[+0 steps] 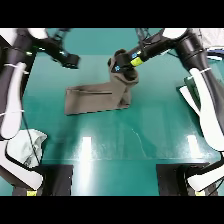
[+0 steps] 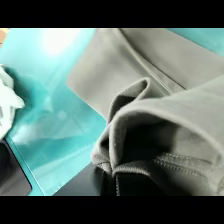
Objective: Fold the shirts.
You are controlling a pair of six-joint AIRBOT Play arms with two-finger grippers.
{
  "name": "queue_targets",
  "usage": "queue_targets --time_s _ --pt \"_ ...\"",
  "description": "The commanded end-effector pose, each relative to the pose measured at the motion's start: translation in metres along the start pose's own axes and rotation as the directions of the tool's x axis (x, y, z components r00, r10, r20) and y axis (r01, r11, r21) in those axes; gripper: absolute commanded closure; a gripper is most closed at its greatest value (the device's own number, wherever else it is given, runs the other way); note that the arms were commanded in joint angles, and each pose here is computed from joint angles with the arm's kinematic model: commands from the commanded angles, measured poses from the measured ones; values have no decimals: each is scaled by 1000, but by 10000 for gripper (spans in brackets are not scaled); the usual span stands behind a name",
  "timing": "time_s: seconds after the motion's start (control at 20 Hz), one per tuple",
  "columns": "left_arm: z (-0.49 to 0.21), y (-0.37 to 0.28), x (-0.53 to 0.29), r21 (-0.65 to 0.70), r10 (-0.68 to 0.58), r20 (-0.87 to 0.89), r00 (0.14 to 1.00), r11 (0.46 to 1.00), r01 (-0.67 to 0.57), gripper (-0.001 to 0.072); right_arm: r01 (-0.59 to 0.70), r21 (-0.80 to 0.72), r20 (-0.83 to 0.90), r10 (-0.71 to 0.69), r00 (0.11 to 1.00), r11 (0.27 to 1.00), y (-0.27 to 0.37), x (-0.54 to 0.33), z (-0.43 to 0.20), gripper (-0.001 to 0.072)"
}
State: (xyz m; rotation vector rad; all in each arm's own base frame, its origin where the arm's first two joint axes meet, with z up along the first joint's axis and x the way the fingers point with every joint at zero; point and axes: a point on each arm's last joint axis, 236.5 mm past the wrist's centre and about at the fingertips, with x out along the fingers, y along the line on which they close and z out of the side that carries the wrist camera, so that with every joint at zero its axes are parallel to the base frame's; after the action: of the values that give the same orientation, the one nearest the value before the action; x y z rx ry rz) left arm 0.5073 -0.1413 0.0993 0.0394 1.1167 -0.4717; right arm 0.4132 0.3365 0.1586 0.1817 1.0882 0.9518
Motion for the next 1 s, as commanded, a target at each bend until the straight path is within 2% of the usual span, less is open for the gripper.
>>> queue_targets --time_s 0.0,0.1,0.25,0.3,0.35,0.4,0.45,0.5,0.7,0.75,0.85,0.95 --pt "-14 63 -69 -104 100 36 994 990 -95 684 -86 -16 35 87 996 996 18 38 10 701" --pt "-21 82 -91 -147 128 49 991 982 -120 684 -158 -44 60 160 985 986 31 66 16 700" --pt "-27 91 -100 -170 138 44 989 977 -129 684 -198 -85 149 209 967 977 42 119 31 692" --pt "-27 90 -100 -171 133 45 990 977 -124 684 -221 -101 182 237 954 970 48 140 35 627" --pt "-25 85 -99 -168 115 51 992 980 -104 684 -261 -131 208 284 936 956 60 160 36 448" --pt "-23 78 -98 -168 88 62 994 983 -77 684 -310 -142 224 335 915 940 74 174 37 347" --pt "-20 72 -98 -166 59 72 996 985 -47 684 -351 -181 239 388 890 919 91 184 39 258" --pt "-20 69 -98 -162 48 74 996 986 -35 684 -366 -215 248 413 876 905 100 189 40 224" --pt "-30 65 -97 -161 32 31 999 987 -27 684 -338 -160 224 367 903 927 68 160 30 235" --pt "-31 65 -97 -161 30 26 999 987 -25 684 -345 -125 199 365 910 930 52 144 24 275" --pt "-31 62 -95 -163 17 26 1000 987 -12 684 -357 -11 133 356 925 934 11 111 3 275" --pt "-39 59 -84 -177 -15 -2 1000 984 14 684 -265 139 51 260 964 954 -45 91 -27 276"
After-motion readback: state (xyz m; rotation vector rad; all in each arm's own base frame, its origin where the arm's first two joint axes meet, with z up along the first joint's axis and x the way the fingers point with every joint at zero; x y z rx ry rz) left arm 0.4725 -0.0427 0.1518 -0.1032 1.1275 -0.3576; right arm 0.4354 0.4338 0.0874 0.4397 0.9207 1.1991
